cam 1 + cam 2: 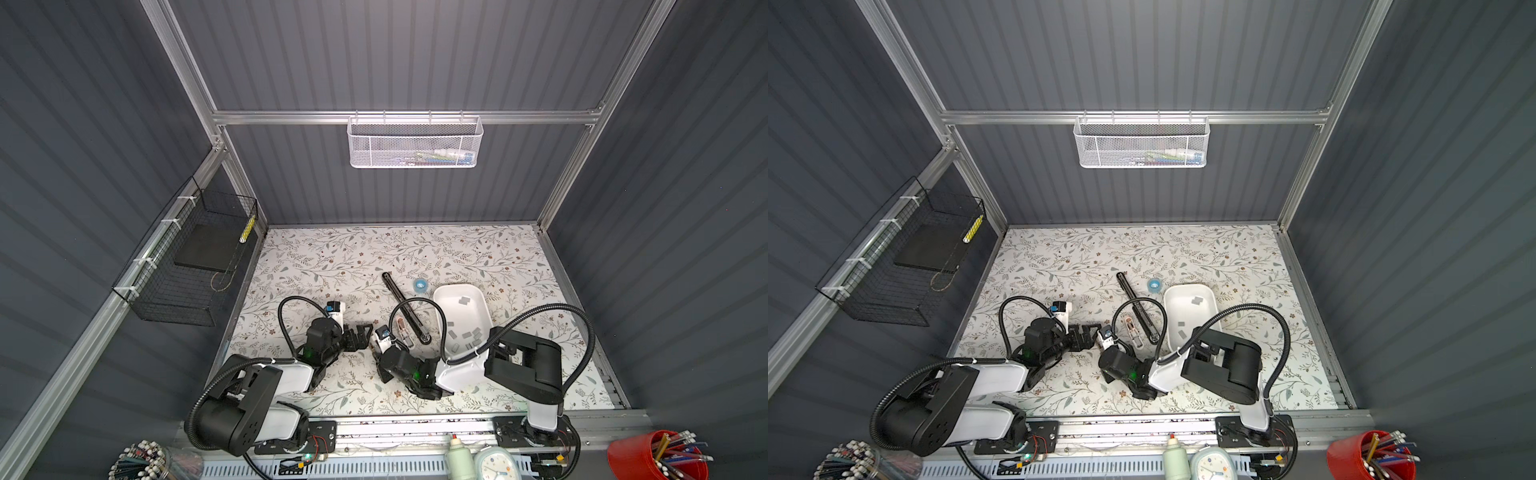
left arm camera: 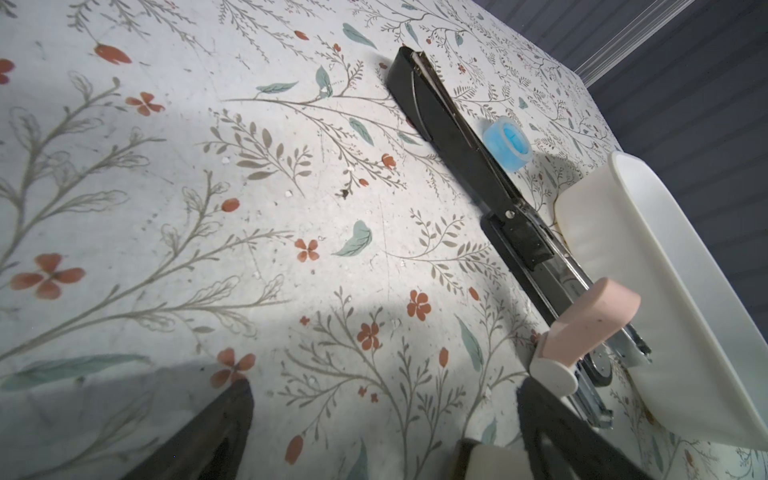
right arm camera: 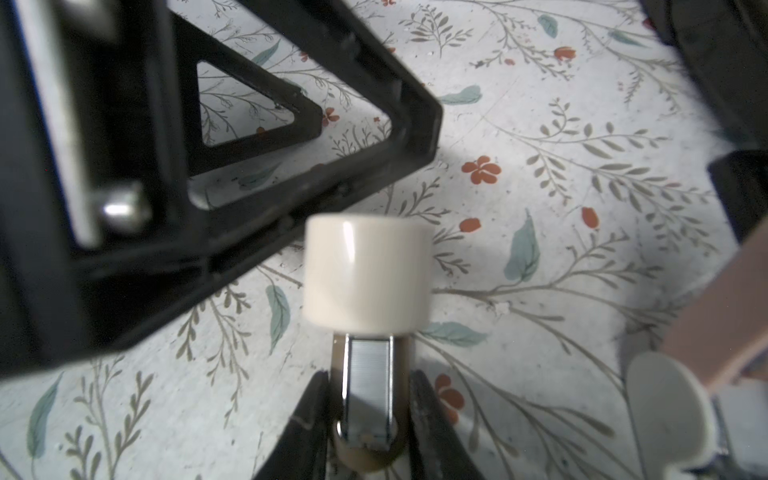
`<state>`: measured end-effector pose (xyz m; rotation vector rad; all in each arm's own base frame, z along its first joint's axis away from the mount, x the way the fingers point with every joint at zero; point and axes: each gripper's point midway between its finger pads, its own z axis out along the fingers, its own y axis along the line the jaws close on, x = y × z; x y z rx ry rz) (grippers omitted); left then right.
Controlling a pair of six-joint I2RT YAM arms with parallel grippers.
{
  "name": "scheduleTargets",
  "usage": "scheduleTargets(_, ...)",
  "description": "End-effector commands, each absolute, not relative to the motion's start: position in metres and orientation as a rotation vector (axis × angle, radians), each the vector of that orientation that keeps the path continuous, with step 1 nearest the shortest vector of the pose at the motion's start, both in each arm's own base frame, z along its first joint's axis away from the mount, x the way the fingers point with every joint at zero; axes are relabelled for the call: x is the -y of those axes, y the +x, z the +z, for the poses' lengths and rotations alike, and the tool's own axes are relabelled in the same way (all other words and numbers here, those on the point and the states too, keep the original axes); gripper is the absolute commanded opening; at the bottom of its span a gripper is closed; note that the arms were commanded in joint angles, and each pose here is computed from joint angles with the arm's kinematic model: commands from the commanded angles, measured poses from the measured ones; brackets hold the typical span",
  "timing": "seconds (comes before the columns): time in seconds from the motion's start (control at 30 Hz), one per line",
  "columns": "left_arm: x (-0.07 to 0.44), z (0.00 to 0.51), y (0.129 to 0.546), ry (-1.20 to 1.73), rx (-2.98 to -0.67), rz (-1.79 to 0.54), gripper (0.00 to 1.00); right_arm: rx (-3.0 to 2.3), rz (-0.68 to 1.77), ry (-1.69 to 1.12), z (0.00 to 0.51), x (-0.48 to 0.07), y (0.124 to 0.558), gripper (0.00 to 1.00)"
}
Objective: Load the staples into the stapler
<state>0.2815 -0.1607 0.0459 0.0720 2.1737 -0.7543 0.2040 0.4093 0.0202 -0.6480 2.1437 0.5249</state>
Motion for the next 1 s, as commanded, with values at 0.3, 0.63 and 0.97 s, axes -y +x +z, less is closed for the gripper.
scheduleTargets(0.3,0.161,0.047,0.267,0.073,-2.147,-0.808,1.00,-2.253,0.410,-0.699,-0.013,-0.393,0.194,0.34)
scheduleTargets(0.63,0.158,0.048,0.260,0.042,-2.149,-0.823,1.00,-2.194,0.406,-0.668,0.023,-0.381,0.197,0.56)
scheduleTargets(0.97,0.158,0.050,0.256,0.050,-2.142,-0.836,1.00,-2.109,0.502,-0.680,0.075,-0.386,0.185,0.52)
